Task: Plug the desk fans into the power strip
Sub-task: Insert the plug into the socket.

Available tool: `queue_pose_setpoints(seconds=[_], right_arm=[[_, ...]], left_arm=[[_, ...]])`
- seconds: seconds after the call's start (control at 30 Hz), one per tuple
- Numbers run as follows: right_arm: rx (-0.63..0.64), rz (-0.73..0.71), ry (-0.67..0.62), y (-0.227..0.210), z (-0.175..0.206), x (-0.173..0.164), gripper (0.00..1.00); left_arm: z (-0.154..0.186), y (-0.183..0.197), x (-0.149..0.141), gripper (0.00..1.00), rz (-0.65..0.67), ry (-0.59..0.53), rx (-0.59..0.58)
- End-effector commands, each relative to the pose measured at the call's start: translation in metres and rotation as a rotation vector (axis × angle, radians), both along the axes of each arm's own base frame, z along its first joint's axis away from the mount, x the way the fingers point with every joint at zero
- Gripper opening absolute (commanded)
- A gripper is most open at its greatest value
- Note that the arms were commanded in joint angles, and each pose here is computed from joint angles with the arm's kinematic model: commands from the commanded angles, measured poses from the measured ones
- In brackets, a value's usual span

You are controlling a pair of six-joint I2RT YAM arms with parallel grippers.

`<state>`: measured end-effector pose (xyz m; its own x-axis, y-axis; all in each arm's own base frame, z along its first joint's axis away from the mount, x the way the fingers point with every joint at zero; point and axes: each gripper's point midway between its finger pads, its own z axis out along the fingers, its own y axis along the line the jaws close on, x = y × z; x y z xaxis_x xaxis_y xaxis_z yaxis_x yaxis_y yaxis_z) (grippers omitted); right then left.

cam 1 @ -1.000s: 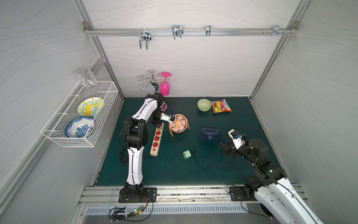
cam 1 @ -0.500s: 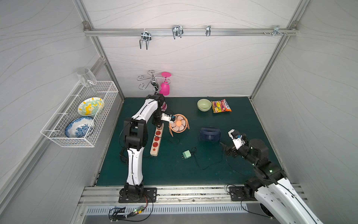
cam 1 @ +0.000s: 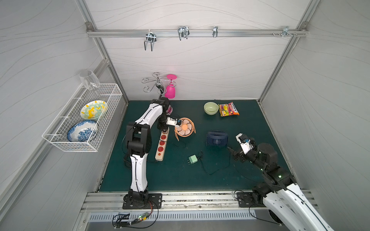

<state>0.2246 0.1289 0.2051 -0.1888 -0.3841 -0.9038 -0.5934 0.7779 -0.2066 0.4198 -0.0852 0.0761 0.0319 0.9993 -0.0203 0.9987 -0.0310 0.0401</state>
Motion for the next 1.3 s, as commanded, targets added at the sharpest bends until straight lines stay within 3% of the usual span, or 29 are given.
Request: queue_pose_setpoints(seconds=[0.0,0.13,0.37,0.7,1.0,1.27], right_arm=[[0.017,-0.004,-0.01,0.0,0.002,0.001,0.99],[0.015,-0.004,-0.006,0.0,0.001,0.001,0.99],[0.014,-0.007,-0.01,-0.001,0.002,0.001,0.99],[0.015,-0.008,-0.013,-0.001,0.002,0.001,0.99],[0.013,-0.009,-0.011,-0.001,0.001,0.002,0.99],[0.021,0.0,-0.015,0.0,0.002,0.001,0.99]], left_arm=[[-0.07,-0.02,-0.013,0.0,-0.057,0.148,-0.048],[-0.072,-0.014,-0.014,0.0,-0.131,0.196,-0.005],[-0.083,-0.007,-0.003,0.0,-0.142,0.186,0.051],[-0.098,-0.016,-0.03,0.0,-0.151,0.169,0.038],[-0.095,-0.016,0.003,0.0,-0.102,0.151,0.068],[-0.101,0.003,-0.041,0.0,-0.06,0.244,0.074]])
